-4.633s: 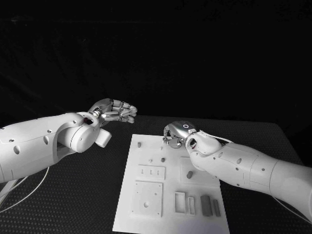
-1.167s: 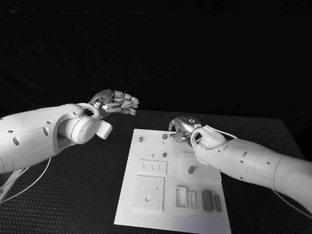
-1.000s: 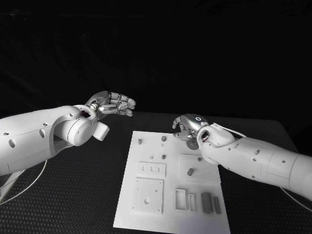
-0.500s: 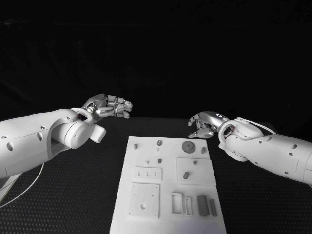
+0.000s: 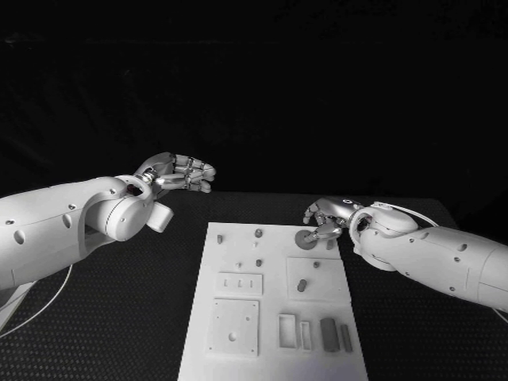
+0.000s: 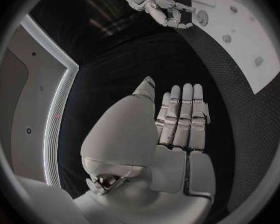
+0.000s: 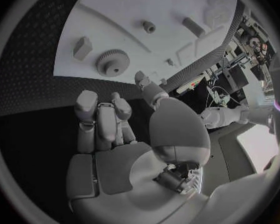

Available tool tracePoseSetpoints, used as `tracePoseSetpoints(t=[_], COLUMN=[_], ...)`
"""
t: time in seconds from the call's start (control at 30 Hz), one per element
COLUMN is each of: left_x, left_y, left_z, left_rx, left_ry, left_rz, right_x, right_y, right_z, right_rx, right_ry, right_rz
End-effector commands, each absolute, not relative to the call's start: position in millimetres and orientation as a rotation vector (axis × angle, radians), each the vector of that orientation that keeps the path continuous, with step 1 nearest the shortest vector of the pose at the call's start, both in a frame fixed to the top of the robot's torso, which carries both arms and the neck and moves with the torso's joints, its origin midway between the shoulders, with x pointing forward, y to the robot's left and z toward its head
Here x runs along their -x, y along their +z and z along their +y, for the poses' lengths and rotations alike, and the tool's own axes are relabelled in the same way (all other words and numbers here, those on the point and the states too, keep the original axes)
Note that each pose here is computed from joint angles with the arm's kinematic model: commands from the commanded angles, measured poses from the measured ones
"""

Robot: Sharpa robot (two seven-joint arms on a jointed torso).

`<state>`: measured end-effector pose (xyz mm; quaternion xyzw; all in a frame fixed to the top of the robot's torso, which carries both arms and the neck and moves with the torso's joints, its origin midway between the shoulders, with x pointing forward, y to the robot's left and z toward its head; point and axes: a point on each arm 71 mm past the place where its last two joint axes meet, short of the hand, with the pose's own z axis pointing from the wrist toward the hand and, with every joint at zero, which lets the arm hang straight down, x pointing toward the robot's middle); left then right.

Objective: Assemble the parts on the task board

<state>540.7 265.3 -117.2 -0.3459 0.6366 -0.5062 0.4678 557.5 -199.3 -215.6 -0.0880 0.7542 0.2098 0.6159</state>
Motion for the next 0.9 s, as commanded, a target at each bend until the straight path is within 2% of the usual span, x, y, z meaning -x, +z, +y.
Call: tracePoseSetpoints(t=[0.03,0.47,0.9], left_x=[-540.6,-538.6,-537.7], left_y=[-116.7,-116.7,-116.7], left_z=[260.8,257.2,257.3], left_rx=[0.823,0.819,0.818], left_ry=[-1.268,-1.276,-1.278], left_rz=[1.570,1.579,1.582], right_x=[-558,-560,-565], right_y=[-222,-234,-239], right_z=[-202,-200,-203], right_rx=[0.226,0.229,0.221], right_ry=[0.459,0.444,0.425], right_rz=[1.760,1.753,1.760])
